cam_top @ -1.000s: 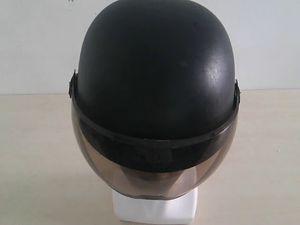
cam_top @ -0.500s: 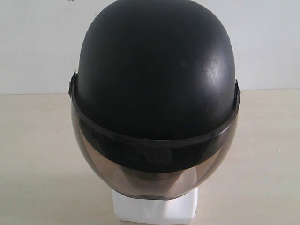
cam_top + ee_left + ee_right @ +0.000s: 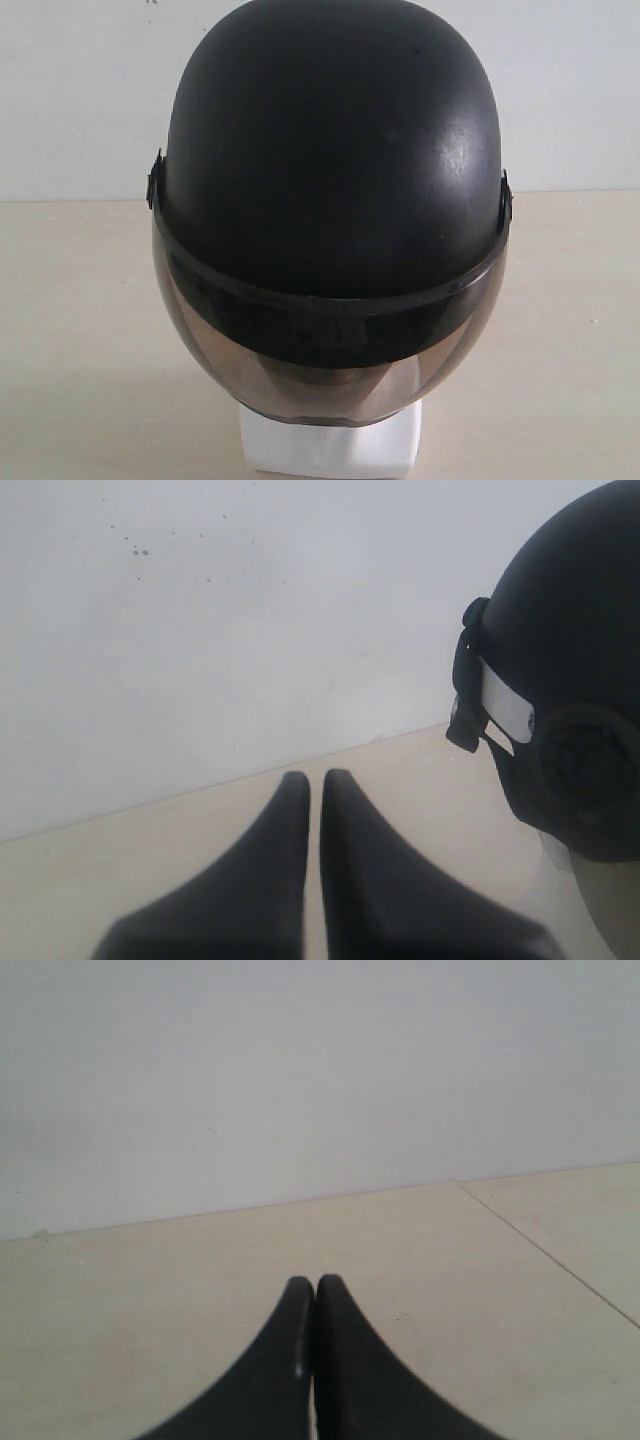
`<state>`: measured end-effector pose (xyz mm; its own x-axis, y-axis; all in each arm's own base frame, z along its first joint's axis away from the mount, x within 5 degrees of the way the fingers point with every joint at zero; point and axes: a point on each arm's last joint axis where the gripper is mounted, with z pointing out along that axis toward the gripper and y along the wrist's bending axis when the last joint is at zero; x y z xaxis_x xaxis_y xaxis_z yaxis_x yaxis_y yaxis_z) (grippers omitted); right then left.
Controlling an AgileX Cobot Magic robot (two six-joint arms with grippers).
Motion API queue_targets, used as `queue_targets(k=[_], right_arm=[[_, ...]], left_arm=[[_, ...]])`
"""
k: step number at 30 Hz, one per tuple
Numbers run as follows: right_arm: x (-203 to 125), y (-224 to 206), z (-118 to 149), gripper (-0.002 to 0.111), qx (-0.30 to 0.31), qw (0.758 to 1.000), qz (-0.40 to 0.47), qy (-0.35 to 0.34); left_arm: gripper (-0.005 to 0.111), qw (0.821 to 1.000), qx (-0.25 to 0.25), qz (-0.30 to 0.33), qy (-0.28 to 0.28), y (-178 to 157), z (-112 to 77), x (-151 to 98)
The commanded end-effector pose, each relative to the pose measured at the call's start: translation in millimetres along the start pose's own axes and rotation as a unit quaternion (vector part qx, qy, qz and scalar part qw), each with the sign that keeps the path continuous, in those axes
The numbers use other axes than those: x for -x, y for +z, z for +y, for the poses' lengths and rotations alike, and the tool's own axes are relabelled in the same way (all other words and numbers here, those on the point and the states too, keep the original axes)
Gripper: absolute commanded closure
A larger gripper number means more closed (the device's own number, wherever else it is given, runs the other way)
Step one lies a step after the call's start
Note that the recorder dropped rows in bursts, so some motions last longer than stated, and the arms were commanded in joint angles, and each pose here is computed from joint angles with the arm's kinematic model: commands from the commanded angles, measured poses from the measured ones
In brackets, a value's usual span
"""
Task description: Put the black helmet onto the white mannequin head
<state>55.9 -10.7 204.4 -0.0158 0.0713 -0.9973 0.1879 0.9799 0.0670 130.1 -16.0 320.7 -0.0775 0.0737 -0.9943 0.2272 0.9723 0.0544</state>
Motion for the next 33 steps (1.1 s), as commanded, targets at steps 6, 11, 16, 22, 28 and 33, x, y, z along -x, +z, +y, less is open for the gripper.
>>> queue_targets(k=[6,11,16,22,28,33], right_arm=[[-19.0,-2.1,-2.4,0.108,-0.013,0.995,0.095,-0.006],[-22.1,-2.7,0.5,0.108,0.019,0.993,0.113,-0.042],[-22.5,-3.2,5.8,0.108,0.070,0.989,0.112,-0.069],[-22.5,-3.2,6.0,0.108,0.072,0.989,0.112,-0.067],[-22.5,-3.2,6.1,0.108,0.073,0.989,0.113,-0.065],[-22.5,-3.2,6.1,0.108,0.073,0.989,0.113,-0.065]], left_arm=[[0.102,1.000,0.005,-0.001,-0.002,-0.7,0.7,-0.7],[0.102,1.000,0.005,-0.001,-0.002,-0.7,0.7,-0.7],[0.102,1.000,0.005,-0.001,-0.002,-0.7,0.7,-0.7],[0.102,1.000,0.005,-0.001,-0.002,-0.7,0.7,-0.7],[0.102,1.000,0.005,-0.001,-0.002,-0.7,0.7,-0.7],[0.102,1.000,0.005,-0.001,-0.002,-0.7,0.7,-0.7]])
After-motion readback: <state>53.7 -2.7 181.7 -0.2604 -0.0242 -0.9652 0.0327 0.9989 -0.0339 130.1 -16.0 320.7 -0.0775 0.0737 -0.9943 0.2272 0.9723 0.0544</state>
